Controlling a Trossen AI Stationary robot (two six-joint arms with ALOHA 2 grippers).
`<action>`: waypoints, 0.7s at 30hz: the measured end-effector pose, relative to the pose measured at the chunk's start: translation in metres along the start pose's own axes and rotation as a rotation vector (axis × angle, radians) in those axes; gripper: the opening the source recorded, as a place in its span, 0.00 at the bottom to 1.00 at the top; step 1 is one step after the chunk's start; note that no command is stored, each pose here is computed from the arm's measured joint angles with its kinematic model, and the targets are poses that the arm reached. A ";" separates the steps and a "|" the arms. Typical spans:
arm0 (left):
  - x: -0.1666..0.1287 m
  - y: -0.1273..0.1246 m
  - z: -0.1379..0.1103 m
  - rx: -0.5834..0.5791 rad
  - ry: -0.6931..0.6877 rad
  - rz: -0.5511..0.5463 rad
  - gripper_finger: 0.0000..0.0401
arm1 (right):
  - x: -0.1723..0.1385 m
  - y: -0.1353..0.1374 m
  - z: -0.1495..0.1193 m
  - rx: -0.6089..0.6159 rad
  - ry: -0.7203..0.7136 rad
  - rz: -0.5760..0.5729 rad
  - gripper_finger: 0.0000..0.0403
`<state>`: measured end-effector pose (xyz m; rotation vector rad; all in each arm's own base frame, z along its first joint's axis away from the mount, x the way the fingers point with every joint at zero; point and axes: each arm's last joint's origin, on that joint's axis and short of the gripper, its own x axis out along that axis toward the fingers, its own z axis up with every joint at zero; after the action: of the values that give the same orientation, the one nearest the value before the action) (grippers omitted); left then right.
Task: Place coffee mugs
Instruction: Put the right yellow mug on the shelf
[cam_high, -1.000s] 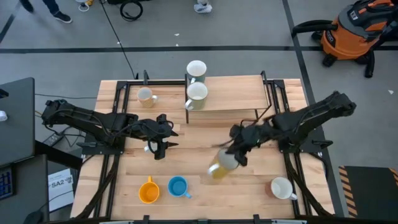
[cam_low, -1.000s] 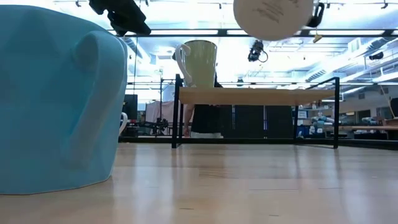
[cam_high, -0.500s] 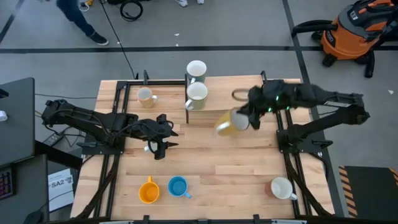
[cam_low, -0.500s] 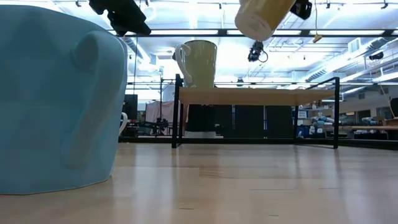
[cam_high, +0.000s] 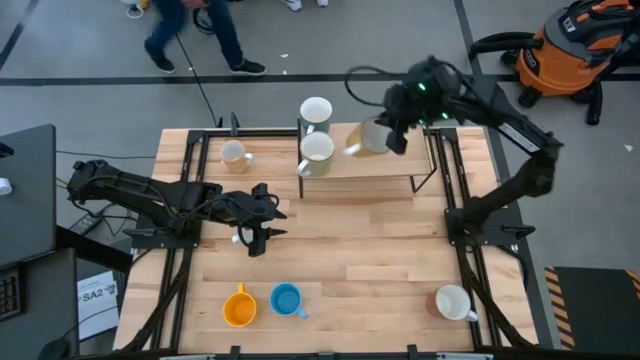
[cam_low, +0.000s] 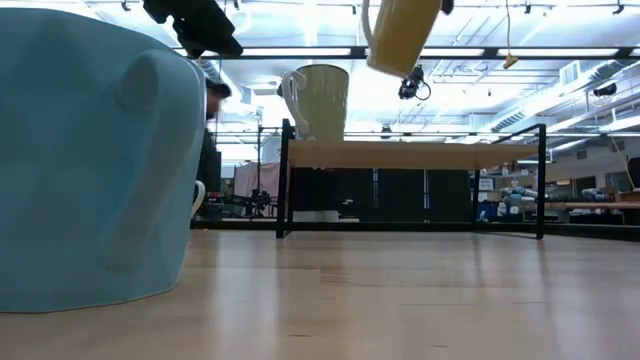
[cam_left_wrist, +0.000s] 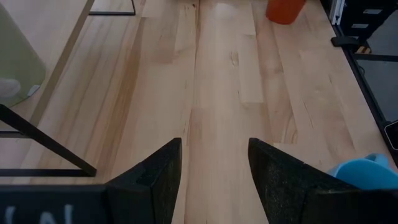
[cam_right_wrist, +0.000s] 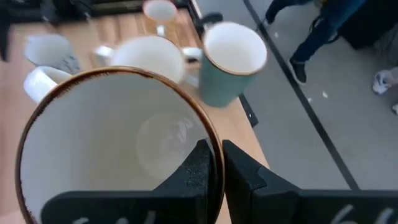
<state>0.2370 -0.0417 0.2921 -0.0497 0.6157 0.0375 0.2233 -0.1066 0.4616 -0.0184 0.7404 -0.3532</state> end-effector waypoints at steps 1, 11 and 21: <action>0.000 0.000 0.000 0.000 0.000 0.000 0.48 | 0.006 -0.007 0.002 -0.001 0.018 0.002 0.08; 0.000 0.000 0.000 0.000 0.000 0.000 0.48 | 0.088 -0.072 -0.002 -0.037 0.179 0.057 0.08; 0.000 0.001 0.000 -0.001 -0.003 0.013 0.48 | 0.127 -0.112 -0.023 0.067 0.263 0.095 0.08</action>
<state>0.2372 -0.0407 0.2922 -0.0471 0.6127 0.0503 0.2601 -0.2502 0.3771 0.1280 0.9855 -0.2926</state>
